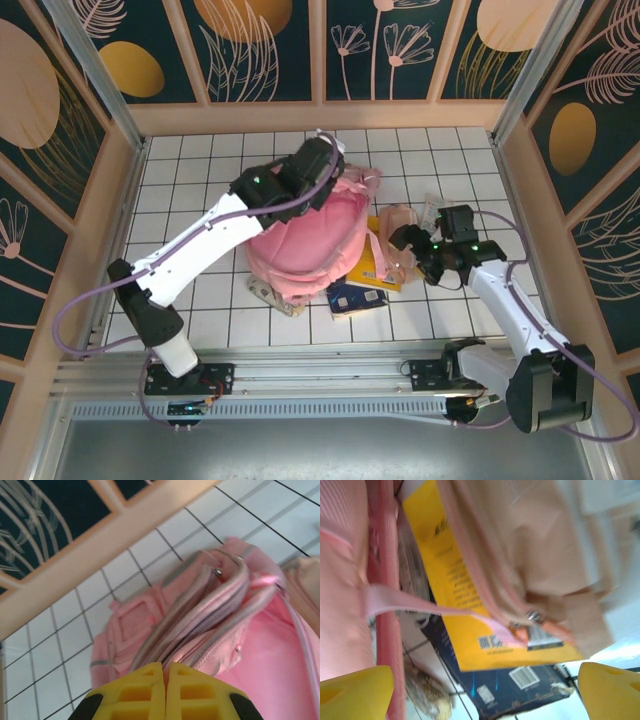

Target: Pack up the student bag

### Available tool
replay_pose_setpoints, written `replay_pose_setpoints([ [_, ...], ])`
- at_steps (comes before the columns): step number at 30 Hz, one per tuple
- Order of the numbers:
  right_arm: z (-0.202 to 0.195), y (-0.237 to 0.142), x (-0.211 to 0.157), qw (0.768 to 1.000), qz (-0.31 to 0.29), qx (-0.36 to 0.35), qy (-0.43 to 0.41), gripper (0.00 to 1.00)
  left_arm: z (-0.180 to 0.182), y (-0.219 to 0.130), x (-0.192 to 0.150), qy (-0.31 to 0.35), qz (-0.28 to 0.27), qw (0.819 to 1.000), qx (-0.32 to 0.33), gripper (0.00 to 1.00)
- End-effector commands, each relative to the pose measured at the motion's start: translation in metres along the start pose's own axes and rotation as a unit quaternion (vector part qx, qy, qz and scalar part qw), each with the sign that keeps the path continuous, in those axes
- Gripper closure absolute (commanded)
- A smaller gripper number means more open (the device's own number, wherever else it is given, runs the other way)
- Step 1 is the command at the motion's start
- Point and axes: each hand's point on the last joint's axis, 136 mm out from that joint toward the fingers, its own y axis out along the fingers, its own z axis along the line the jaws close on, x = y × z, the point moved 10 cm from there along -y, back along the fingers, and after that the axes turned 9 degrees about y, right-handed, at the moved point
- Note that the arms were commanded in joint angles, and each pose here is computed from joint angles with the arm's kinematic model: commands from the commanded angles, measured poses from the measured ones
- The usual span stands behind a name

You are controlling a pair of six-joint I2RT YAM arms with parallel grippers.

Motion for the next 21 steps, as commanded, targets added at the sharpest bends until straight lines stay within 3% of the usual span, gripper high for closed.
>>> replay_pose_setpoints([
  [1,0.005,0.011,-0.026,0.997,0.062,0.008,-0.035,0.05,0.048,-0.019,0.016,-0.056,-0.024,0.994,0.085,1.0],
  [4,0.012,0.02,-0.054,0.995,0.073,0.009,-0.073,0.05,0.05,-0.017,0.015,-0.057,-0.02,0.994,0.09,1.0],
  [8,0.037,0.027,-0.071,0.985,0.016,-0.009,-0.17,0.06,0.052,-0.008,0.003,-0.051,0.007,0.992,0.113,1.0],
  [15,0.077,0.077,-0.068,0.945,0.001,-0.177,-0.274,0.08,0.064,-0.009,0.002,-0.064,0.012,0.99,0.129,1.0],
  [21,0.076,0.119,-0.061,0.915,0.003,-0.268,-0.302,0.08,0.077,-0.012,-0.003,-0.073,0.023,0.985,0.152,1.0],
])
